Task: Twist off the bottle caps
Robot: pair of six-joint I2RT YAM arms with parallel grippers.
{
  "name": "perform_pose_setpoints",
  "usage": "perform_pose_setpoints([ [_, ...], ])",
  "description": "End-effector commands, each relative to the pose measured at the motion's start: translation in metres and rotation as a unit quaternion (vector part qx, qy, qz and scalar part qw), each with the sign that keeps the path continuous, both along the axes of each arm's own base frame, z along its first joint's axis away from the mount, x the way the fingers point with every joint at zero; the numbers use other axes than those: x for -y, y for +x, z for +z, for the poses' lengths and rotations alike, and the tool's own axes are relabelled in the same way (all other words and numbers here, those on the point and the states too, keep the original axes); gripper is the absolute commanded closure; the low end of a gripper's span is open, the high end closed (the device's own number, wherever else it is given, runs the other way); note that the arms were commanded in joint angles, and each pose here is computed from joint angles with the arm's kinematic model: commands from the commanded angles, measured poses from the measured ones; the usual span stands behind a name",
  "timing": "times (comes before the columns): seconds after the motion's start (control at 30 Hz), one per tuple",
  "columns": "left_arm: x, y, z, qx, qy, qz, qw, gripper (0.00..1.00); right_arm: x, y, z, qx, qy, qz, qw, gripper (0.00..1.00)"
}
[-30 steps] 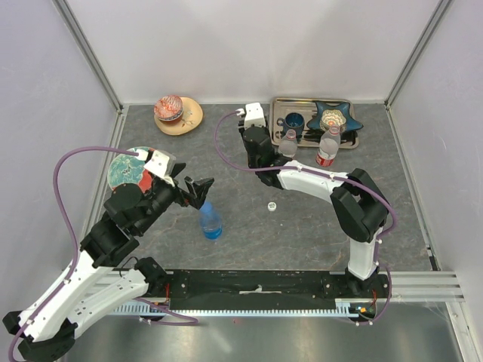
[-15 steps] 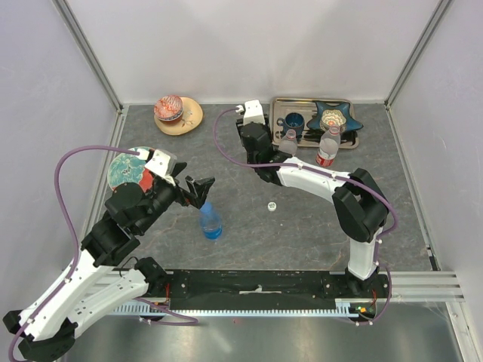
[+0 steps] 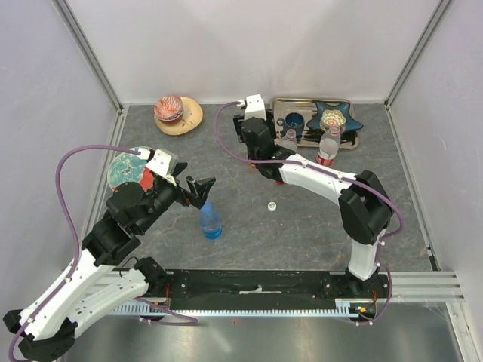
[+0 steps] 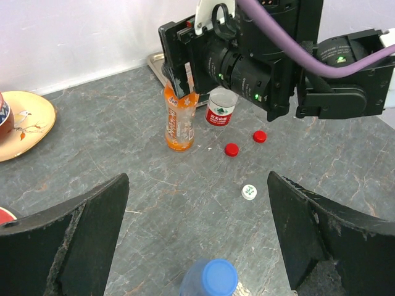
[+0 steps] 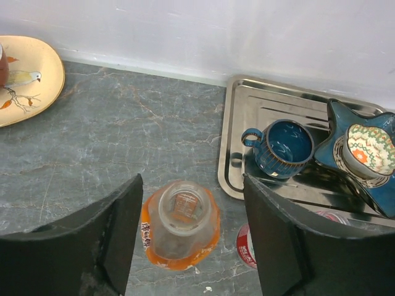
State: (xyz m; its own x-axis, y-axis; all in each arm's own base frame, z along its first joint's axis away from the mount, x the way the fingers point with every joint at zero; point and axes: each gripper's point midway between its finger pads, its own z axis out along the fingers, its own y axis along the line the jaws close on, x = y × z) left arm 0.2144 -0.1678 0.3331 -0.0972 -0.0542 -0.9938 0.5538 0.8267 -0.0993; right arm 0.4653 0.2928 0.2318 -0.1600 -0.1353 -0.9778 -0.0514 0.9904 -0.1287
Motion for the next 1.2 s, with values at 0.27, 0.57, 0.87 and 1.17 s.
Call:
perform_pose_setpoints([
  [0.27, -0.015, 0.011, 0.023, 0.012, -0.029, 0.057, 0.998, 0.00, 0.025, -0.067, 0.153, 0.060, 0.162, 0.054, 0.983, 0.22],
  [0.57, -0.102, 0.024, 0.028, 0.006, -0.043, 0.294, 0.955, 0.00, -0.052, -0.210, 0.091, -0.085, 0.140, 0.352, 0.922, 0.28],
  [0.87, -0.128, 0.014, 0.029, 0.014, -0.044, 0.338, 0.940, 0.00, -0.087, -0.253, 0.069, -0.112, 0.178, 0.401, 0.892, 0.19],
  [1.17, -0.119, 0.010, 0.013, -0.010, -0.042, 0.312, 0.949, 0.00, -0.135, -0.262, 0.066, -0.123, 0.193, 0.431, 0.873, 0.18],
])
